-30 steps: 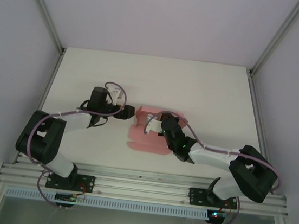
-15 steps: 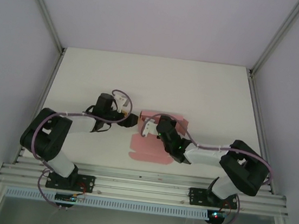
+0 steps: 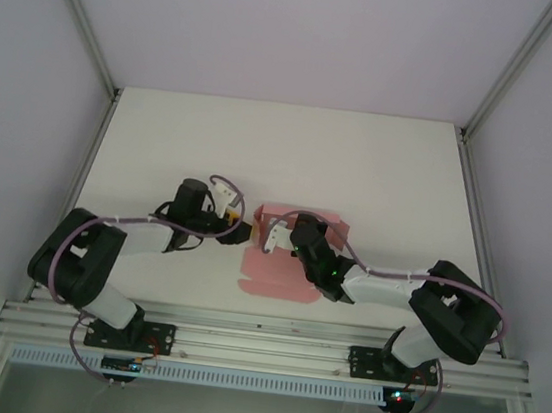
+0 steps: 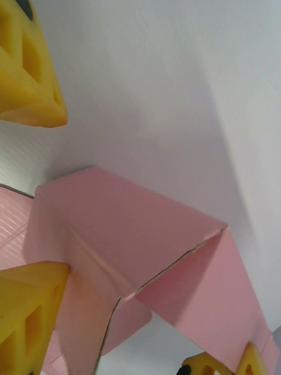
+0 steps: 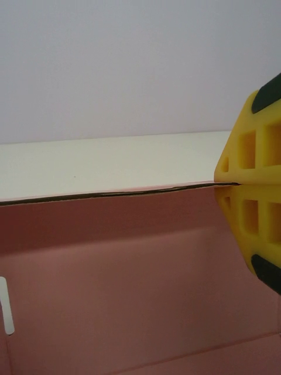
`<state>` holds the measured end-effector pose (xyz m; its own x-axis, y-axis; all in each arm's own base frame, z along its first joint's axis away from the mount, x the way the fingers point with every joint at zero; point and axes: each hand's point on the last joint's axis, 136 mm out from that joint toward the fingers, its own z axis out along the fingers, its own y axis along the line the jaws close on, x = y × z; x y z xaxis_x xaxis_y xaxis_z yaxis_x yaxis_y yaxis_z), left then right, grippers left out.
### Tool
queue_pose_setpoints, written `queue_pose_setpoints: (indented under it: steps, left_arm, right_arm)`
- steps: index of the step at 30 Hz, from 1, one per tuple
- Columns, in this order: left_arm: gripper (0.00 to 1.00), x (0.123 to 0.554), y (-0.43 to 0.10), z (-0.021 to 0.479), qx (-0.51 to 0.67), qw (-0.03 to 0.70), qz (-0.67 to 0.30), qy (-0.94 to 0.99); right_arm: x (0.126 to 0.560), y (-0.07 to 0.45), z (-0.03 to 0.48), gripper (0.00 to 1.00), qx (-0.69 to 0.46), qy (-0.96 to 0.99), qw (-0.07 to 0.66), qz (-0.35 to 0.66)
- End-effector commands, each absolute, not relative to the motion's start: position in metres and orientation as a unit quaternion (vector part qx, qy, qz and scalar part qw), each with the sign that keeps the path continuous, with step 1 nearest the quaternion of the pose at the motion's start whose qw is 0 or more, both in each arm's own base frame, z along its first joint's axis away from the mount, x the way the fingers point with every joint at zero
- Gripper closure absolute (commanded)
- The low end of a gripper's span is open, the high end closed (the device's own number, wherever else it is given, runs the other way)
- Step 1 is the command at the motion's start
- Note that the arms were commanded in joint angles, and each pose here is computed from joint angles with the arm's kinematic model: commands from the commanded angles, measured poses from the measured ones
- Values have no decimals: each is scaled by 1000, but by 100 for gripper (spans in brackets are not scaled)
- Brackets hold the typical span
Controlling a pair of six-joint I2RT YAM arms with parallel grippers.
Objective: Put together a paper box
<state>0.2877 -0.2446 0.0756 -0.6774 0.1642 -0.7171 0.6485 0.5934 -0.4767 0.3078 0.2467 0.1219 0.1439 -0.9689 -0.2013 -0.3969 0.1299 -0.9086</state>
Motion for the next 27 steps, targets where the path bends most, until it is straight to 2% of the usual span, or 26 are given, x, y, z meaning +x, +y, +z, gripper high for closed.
queue_pose_setpoints:
  steps: [1,8,15,20,23,25,27]
  left_arm:
    - [39,289,-267,90,294,331,-398,804]
    - [39,301,-272,74,287,344,-347,824]
    - [38,310,-271,80,277,391,-318,818]
    - [37,315,-280,81,288,396,-313,814]
    - [51,320,-283,82,284,409,-302,813]
    - [52,324,-283,82,279,419,-293,813]
    - [64,328,-283,83,272,434,-274,814]
  right_arm:
    - [307,248,123,100,-585,588,475,-295]
    - [305,246,122,100,-581,596,471,-292]
    - [300,247,114,100,-585,606,462,-278]
    - [298,248,111,100,-585,613,459,-267]
    - [298,248,110,100,-581,617,460,-264]
    - [297,249,110,100,-580,619,460,-261]
    - [297,249,110,100,-579,621,461,-259]
